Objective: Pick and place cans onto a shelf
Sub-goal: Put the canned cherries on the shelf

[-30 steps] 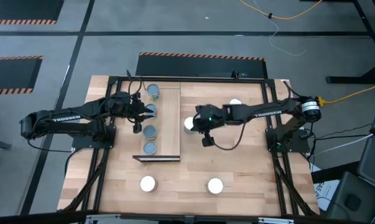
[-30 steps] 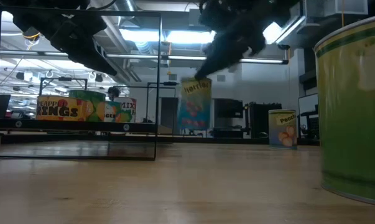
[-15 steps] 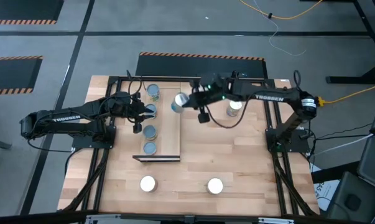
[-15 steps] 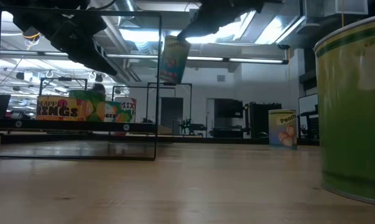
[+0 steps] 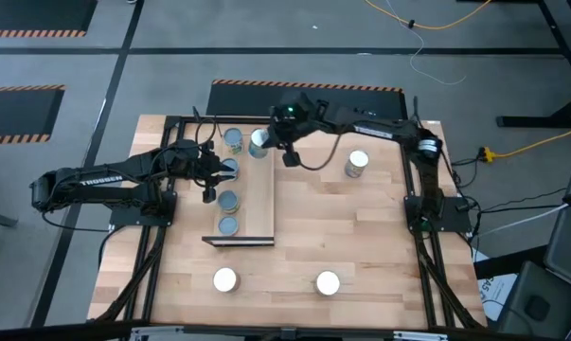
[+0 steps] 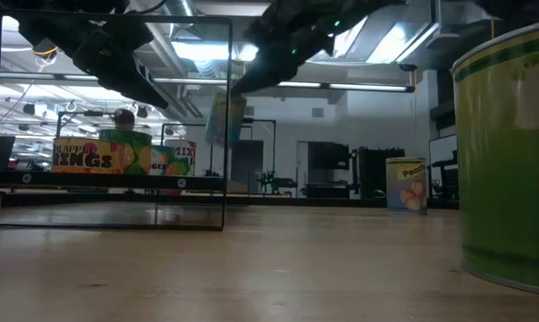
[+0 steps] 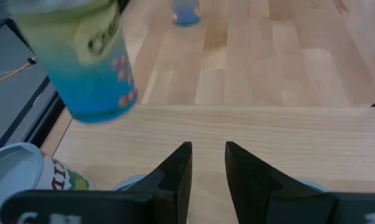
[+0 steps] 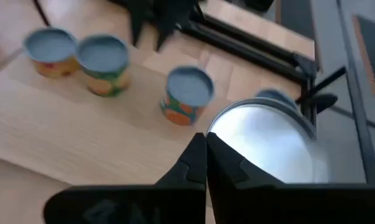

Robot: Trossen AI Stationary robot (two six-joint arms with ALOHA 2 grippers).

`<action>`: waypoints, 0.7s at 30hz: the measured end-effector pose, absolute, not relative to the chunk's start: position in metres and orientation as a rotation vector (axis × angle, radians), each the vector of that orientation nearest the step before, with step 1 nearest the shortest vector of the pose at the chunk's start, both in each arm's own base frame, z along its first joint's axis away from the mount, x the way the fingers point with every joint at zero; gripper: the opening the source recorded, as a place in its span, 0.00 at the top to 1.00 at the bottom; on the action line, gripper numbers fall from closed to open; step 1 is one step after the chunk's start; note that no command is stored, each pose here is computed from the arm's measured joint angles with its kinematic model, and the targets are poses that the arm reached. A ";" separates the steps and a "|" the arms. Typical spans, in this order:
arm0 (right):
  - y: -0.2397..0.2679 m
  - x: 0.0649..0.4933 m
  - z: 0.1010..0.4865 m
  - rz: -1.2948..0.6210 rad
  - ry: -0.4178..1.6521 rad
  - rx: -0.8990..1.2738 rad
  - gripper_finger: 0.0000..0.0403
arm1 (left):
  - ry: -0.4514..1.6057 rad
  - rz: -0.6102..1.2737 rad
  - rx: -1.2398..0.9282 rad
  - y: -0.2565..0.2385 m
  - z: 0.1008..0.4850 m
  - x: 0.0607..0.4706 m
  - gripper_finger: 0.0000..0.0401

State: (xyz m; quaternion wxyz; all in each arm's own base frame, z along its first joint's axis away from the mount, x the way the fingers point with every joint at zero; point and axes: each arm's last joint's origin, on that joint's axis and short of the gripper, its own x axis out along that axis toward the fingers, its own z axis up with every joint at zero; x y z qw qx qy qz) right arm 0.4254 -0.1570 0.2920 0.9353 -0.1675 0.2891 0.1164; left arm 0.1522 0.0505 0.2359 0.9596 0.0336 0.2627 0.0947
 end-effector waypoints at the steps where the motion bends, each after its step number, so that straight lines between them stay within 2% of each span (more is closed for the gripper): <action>1: -0.162 0.429 0.288 0.234 0.600 -0.336 1.00 | 0.533 0.192 0.068 0.050 0.236 0.152 0.78; 10: -0.193 0.445 0.256 0.290 0.621 -0.252 1.00 | 0.534 0.192 0.068 0.051 0.236 0.152 0.78; 21: -0.209 0.440 0.250 0.264 0.639 -0.230 1.00 | 0.534 0.192 0.068 0.051 0.236 0.152 0.78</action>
